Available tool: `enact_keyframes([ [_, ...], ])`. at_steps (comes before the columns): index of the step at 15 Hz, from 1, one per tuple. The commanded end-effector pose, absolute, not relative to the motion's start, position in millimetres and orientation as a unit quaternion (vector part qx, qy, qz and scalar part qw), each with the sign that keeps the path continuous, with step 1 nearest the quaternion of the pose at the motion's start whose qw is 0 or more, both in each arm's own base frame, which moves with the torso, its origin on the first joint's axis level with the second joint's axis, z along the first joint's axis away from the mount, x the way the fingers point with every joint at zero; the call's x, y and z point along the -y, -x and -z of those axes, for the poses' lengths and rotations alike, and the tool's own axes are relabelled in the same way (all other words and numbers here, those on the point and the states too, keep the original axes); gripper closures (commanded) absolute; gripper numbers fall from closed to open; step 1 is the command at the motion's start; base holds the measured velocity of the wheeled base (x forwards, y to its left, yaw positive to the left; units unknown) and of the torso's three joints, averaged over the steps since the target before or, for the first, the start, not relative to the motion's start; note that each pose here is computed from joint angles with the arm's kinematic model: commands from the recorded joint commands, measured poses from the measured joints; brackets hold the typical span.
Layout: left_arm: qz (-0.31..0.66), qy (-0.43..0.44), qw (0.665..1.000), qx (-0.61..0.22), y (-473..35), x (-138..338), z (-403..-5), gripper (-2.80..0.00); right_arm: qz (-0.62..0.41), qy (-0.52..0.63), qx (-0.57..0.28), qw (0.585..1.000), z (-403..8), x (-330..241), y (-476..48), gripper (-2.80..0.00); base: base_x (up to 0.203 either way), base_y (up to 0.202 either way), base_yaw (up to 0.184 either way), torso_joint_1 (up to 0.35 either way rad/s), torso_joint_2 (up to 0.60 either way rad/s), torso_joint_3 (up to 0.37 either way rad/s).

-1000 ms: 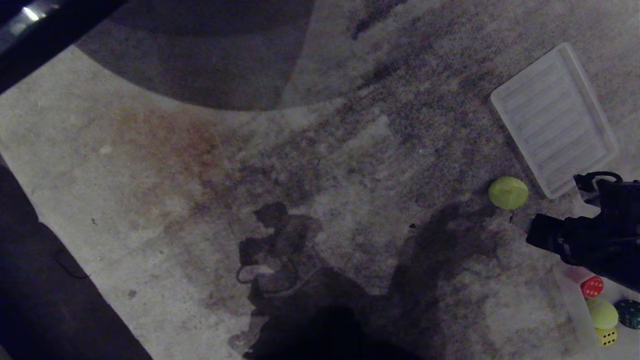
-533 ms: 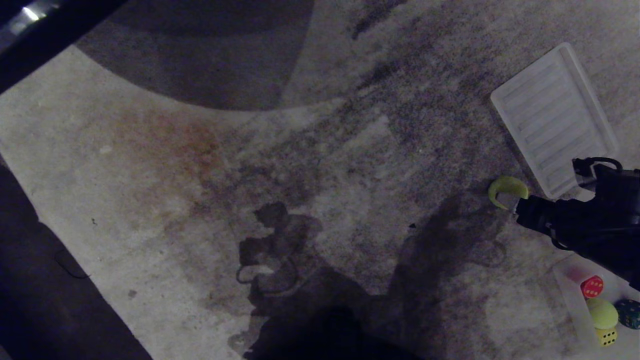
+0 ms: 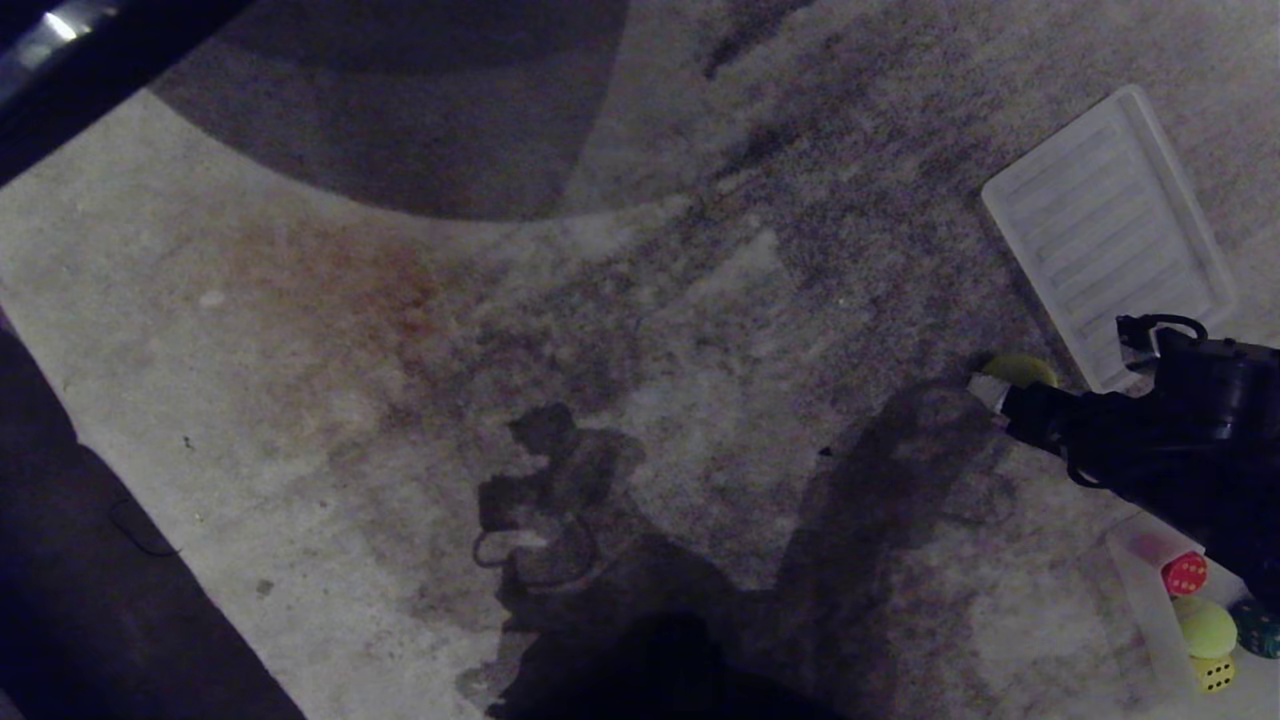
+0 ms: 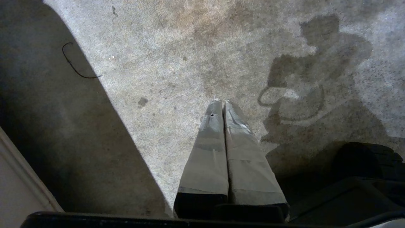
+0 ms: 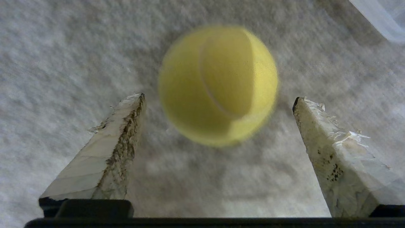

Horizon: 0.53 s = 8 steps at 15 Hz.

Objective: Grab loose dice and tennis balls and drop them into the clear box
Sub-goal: Pick up the ball on the floor

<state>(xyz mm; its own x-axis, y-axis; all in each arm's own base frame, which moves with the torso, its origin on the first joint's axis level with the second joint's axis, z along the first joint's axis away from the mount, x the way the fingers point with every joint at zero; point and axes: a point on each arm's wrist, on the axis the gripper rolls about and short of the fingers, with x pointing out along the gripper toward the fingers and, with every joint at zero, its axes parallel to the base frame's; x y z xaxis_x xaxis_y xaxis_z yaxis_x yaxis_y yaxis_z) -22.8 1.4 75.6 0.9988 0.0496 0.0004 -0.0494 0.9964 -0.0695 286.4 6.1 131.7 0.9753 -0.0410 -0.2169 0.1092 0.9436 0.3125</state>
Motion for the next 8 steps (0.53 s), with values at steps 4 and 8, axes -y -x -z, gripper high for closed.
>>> enact_keyframes([
  [4,-0.025,0.035,0.999,0.000,22.6,-1.4,-75.2,0.00,0.036,-0.173,-0.090,0.980,-121.3,-7.6,-297.8,0.00,0.000,0.000,0.000,0.000,0.00,0.000],
  [8,-0.025,0.035,0.999,0.000,22.6,-1.4,-75.2,0.00,0.038,-0.171,-0.087,0.981,-124.4,-7.1,-294.0,0.00,0.000,0.000,0.000,0.000,0.00,0.000],
])
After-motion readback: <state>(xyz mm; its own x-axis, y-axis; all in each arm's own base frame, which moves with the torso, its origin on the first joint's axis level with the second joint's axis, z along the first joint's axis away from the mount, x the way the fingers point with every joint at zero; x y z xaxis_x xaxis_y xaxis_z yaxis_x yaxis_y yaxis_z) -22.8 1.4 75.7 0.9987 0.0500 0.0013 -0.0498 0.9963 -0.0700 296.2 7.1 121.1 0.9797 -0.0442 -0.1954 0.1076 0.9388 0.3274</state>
